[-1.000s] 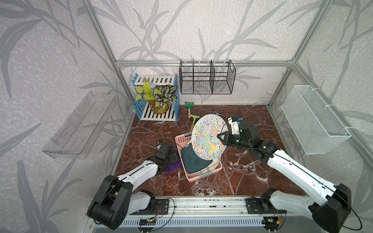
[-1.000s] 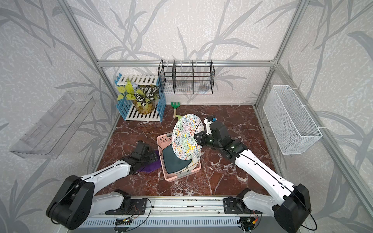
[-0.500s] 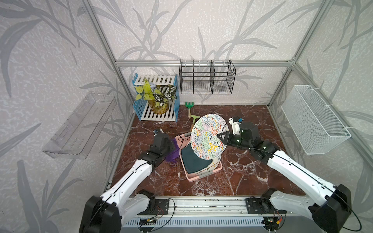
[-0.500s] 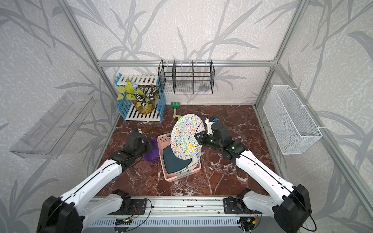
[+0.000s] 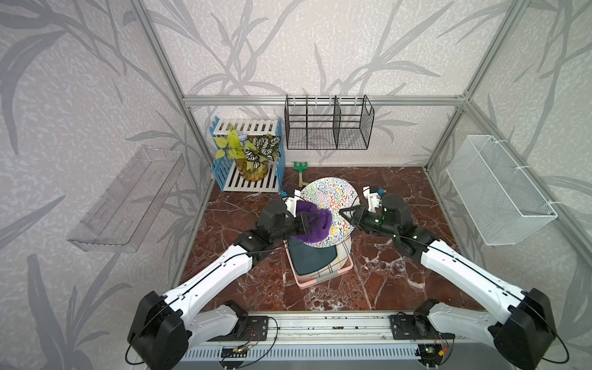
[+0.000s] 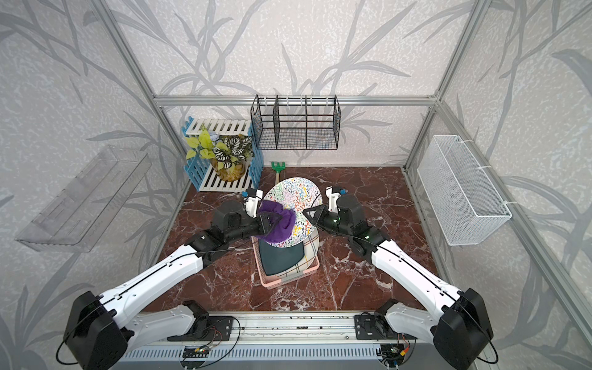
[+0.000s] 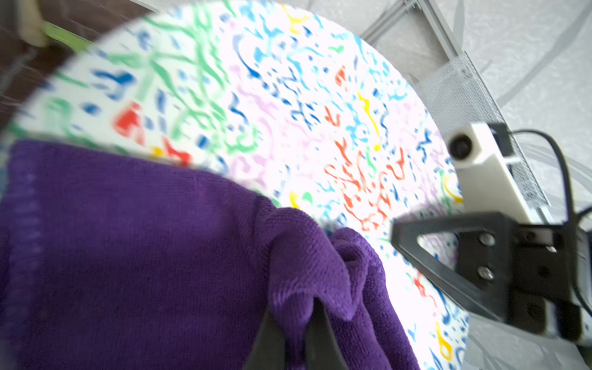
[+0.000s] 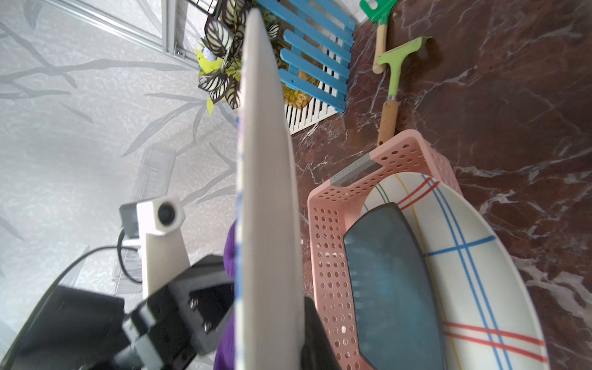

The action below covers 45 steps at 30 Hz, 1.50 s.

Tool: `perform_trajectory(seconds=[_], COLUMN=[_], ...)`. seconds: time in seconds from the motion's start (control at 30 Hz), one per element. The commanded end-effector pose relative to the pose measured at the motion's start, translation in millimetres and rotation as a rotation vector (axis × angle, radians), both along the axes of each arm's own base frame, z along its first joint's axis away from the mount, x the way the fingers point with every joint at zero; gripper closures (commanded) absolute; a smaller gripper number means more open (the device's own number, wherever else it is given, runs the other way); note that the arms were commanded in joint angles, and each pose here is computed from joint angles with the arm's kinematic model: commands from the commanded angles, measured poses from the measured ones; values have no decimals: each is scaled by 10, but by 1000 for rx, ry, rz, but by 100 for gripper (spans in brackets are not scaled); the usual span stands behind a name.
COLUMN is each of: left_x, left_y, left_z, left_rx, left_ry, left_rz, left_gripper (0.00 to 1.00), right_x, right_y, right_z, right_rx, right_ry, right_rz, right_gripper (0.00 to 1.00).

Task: Wipe the wet plate dry
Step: Wipe the plate with towel.

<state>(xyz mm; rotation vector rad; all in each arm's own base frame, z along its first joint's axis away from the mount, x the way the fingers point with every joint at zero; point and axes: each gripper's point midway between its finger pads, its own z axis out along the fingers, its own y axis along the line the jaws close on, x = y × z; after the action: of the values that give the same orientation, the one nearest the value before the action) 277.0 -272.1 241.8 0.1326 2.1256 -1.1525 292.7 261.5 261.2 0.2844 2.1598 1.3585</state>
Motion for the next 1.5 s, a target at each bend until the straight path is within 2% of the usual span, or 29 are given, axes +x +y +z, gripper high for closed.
perform_trajectory(seconds=[0.0,0.07,0.13,0.2,0.3,0.37,0.43,0.5,0.57,0.6,0.67,0.73,0.8,0.83,0.9,0.97,1.03,1.13,1.2,1.23,1.3,1.4,1.47], left_x=[-321,-400,-355,-154,189,275,282,214,166,188,288,452,533,544,538,480,451,570,665,682,654,453,338], left_y=[-445,-637,-661,-438,166,408,380,110,-76,-69,147,564,841,866,694,399,216,372,571,587,390,-193,-458], left_z=[12,-8,-59,-108,-160,-91,-43,-91,-173,-210,-226,-199,-19,60,180,163,102,196,383,477,620,560,483], left_rx=[-24,-9,13,58,90,74,75,56,87,112,129,111,81,84,77,48,69,82,62,63,72,130,168], left_ry=[-10,-9,14,24,53,23,0,33,54,56,60,64,-1,-32,-78,-57,-47,-75,-127,-157,-193,-214,-216], left_rz=[-136,-161,-138,-33,182,244,217,118,70,88,182,343,415,412,321,197,151,235,315,313,218,18,-62], left_gripper=[100,100,100,100,100,100,100,100,100,100,100,100,100,100,100,100,100,100,100,100,100,100,100], right_x=[54,69,84,82,27,-62,-172,-271,-307,-303,-264,-265,-325,-374,-515,-637,-704,-668,-642,-651,-743,-873,-836], right_y=[75,113,135,103,30,48,142,286,339,329,244,121,74,94,228,398,496,445,349,319,376,561,587], right_z=[838,917,969,1021,1042,1092,1170,1250,1342,1385,1422,1443,1431,1436,1431,1419,1434,1461,1454,1458,1426,1454,1483], right_rx=[216,245,273,284,264,262,280,305,324,332,330,305,269,262,267,279,283,270,240,224,198,221,235], right_ry=[-198,-207,-211,-220,-232,-258,-287,-318,-357,-371,-384,-406,-422,-431,-435,-440,-453,-472,-487,-499,-503,-506,-510], right_rz=[0,12,15,6,-3,39,123,203,225,218,158,97,100,130,238,323,365,318,261,254,324,452,446], right_gripper=[100,100,100,100,100,100,100,100,100,100,100,100,100,100,100,100,100,100,100,100,100,100,100])
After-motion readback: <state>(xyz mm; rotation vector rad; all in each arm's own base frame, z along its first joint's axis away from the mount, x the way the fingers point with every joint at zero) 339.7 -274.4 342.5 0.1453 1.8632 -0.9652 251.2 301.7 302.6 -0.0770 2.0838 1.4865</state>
